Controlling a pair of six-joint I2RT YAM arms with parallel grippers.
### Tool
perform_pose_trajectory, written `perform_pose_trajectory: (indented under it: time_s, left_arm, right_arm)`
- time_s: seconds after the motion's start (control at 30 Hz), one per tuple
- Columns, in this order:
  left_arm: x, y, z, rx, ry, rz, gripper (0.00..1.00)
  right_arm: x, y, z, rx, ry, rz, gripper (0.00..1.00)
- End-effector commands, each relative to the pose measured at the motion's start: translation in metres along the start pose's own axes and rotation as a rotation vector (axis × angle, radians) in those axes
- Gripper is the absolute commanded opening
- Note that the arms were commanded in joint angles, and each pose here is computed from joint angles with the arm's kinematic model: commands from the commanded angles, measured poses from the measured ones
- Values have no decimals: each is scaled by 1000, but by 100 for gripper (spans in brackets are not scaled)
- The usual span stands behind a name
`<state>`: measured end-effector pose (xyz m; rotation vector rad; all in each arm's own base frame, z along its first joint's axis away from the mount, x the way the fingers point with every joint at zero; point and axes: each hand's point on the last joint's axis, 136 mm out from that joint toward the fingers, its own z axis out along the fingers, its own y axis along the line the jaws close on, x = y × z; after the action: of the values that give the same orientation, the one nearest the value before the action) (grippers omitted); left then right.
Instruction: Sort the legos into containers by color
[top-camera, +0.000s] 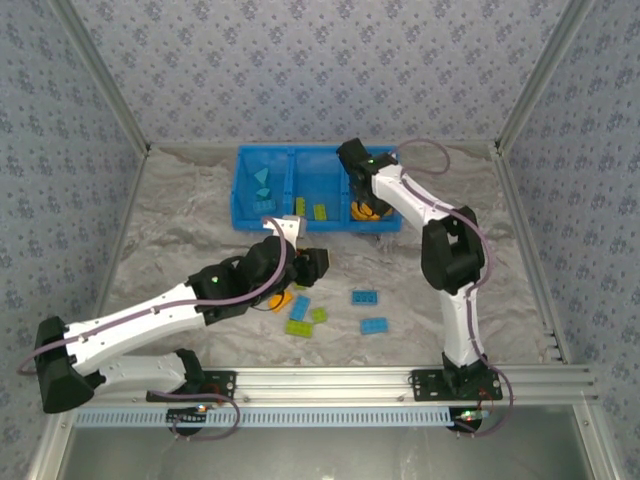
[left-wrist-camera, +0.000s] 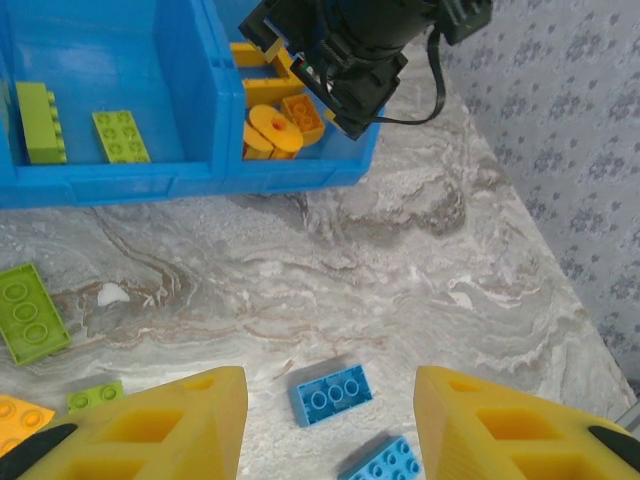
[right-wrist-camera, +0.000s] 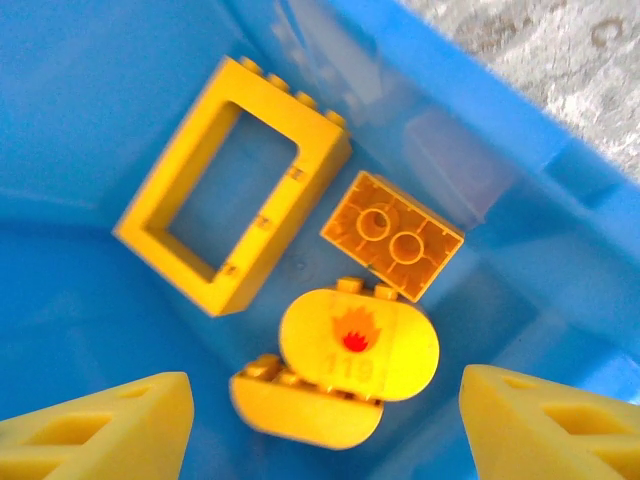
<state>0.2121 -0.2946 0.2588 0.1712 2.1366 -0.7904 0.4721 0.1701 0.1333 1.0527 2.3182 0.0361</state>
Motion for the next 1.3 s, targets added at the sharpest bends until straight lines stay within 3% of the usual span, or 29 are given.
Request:
perform_pose_trajectory:
  time_s: [0.0, 0.17, 0.33, 0.47, 0.57, 0.77, 0.97, 1.27]
  left_arm:
    - [-19, -8, -12, 21, -71, -3, 48]
    - [-10, -1, -7, -30, -9, 14, 49]
    - [20, 13, 12, -114, 106, 4, 50]
    - [55, 59, 22, -315, 251, -81, 51]
    - [85, 82, 30, -414, 390, -53, 51]
    - [142, 107, 45, -496, 616, -58, 50]
    - [158, 125, 44, -582, 679, -52, 50]
    - [173, 127, 56, -575, 738, -39, 51]
  right_arm:
    - [-37, 10, -60, -94, -108, 43, 73]
    - [-53, 6, -122, -213, -207, -21, 69]
    - [-34, -13, -175, -435, -266, -228, 65]
    - [21, -45, -188, -573, -182, -504, 63]
    - [74, -69, -201, -741, -73, -694, 62]
    - [150, -123, -233, -1056, 96, -831, 63]
    - [179, -149, -244, -1172, 180, -899, 68]
    - [178, -152, -245, -1149, 180, -908, 70]
